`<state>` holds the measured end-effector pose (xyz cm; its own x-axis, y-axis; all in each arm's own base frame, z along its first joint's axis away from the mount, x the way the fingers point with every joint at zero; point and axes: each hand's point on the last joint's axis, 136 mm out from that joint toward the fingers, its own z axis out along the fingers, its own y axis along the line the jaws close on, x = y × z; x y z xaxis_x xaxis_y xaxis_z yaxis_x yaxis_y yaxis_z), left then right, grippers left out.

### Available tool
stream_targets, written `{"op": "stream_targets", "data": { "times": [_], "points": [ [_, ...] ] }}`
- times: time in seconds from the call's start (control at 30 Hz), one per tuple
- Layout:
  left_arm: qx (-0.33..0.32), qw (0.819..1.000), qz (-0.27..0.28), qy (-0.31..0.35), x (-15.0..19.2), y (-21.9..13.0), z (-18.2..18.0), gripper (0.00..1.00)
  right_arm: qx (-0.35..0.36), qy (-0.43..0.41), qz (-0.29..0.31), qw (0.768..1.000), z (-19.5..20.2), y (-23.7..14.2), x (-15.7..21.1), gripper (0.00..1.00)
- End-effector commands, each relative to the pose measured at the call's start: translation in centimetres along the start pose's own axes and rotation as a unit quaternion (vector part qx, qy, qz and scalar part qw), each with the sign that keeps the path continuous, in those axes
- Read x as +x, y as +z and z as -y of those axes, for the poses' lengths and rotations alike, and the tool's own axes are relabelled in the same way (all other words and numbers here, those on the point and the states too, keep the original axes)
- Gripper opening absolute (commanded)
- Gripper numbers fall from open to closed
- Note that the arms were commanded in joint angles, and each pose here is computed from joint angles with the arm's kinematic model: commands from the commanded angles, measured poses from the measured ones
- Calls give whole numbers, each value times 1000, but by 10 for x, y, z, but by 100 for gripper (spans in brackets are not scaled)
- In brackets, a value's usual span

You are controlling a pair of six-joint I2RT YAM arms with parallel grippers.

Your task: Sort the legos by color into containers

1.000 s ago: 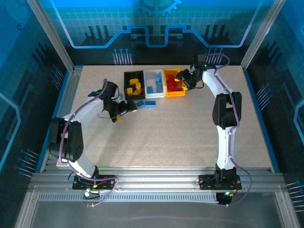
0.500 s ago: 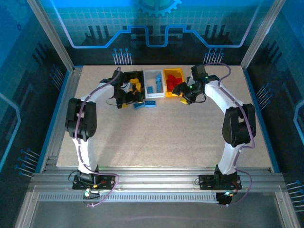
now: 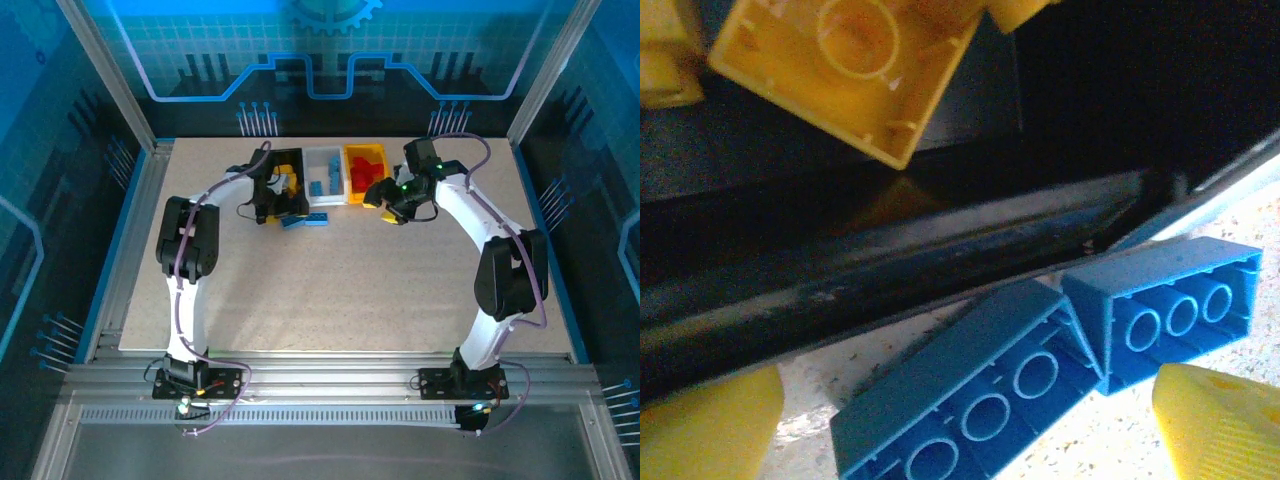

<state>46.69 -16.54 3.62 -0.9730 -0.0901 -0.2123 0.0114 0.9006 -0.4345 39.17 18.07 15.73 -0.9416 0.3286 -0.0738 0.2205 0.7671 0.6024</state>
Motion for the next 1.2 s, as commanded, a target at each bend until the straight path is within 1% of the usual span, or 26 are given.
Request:
{"op": "stream_targets", "data": {
  "times": [0.0, 0.1, 0.2, 0.4, 0.53, 0.63, 0.77, 0.9, 1.17],
  "points": [
    [26, 999, 2, 29, 0, 18, 25, 96, -5, -21, 2, 1000, -16, -14, 7, 60],
    [26, 999, -6, 32, 11, 22, 32, 96, -3, -27, -2, 1000, -18, -13, 9, 61],
    [24, 999, -13, 33, 28, 22, 36, 94, -2, -32, -7, 999, -20, -9, 12, 60],
    [8, 998, -41, 50, 75, 21, 44, 87, -5, -39, -16, 999, -19, 0, 19, 60],
    [-17, 996, -53, 65, 97, 18, 40, 86, -7, -38, -22, 999, -15, 8, 24, 61],
    [-61, 994, -60, 71, 96, 16, 25, 86, -7, -36, -27, 999, -13, 12, 29, 60],
    [-102, 989, -58, 85, 84, 13, 17, 85, -7, -37, -28, 999, -12, 13, 32, 60],
    [-147, 984, -52, 91, 70, 15, 6, 82, -8, -37, -27, 999, -12, 10, 35, 61],
    [-183, 978, -49, 89, 55, 26, -5, 71, -3, -40, -20, 999, -9, 3, 40, 61]
  ]
}}
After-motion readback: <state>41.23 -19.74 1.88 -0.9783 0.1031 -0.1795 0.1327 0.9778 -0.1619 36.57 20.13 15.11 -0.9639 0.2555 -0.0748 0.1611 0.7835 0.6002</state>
